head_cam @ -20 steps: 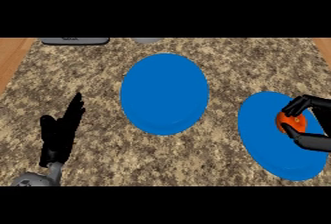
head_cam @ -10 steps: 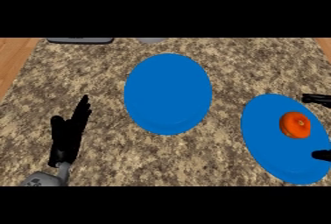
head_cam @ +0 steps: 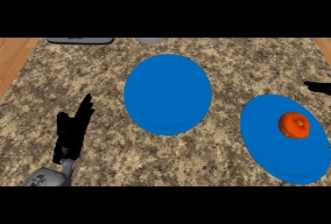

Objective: Pick the squash from the plate and place it in the plate

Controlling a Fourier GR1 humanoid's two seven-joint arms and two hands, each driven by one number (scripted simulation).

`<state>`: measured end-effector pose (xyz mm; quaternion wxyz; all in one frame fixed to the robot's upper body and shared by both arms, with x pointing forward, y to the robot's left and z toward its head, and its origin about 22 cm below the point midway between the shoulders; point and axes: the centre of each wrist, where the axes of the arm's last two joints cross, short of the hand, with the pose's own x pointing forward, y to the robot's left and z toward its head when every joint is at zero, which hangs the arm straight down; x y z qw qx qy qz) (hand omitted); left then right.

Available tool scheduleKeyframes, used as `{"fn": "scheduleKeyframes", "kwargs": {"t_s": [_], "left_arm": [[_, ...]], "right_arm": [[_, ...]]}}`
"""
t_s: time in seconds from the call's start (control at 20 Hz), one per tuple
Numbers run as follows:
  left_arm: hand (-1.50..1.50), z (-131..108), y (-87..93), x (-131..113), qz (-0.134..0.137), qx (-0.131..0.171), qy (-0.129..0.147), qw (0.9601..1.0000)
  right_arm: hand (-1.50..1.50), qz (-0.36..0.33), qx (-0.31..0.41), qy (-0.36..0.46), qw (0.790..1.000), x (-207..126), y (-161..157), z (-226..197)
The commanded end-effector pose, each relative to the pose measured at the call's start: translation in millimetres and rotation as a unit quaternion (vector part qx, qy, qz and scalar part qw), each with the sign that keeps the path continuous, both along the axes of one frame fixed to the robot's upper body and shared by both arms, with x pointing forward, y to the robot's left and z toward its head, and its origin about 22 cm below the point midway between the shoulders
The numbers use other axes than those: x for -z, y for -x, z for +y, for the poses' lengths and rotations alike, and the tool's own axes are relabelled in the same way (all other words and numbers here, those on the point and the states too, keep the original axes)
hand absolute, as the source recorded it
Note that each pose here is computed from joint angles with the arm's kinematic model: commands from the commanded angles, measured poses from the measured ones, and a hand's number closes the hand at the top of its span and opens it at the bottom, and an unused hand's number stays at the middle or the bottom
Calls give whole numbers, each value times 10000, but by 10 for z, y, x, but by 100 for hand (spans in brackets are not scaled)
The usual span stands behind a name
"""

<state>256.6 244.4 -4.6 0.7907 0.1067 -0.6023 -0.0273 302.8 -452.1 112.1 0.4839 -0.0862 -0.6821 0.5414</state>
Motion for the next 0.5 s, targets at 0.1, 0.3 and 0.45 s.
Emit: {"fn": "scheduleKeyframes", "kwargs": {"t_s": [0.1,0.3,0.45], "left_arm": [[0,19,28,58,98,-22,56,9999],[0,25,-56,81,78,-33,29,10000],[0,21,-20,123,43,-52,120,9999]], "right_arm": [[-150,830,-713,999,9890,-45,-171,116],[-150,1015,-920,1316,9818,302,-212,276],[-150,1056,-781,1314,9826,231,-267,71]]}}
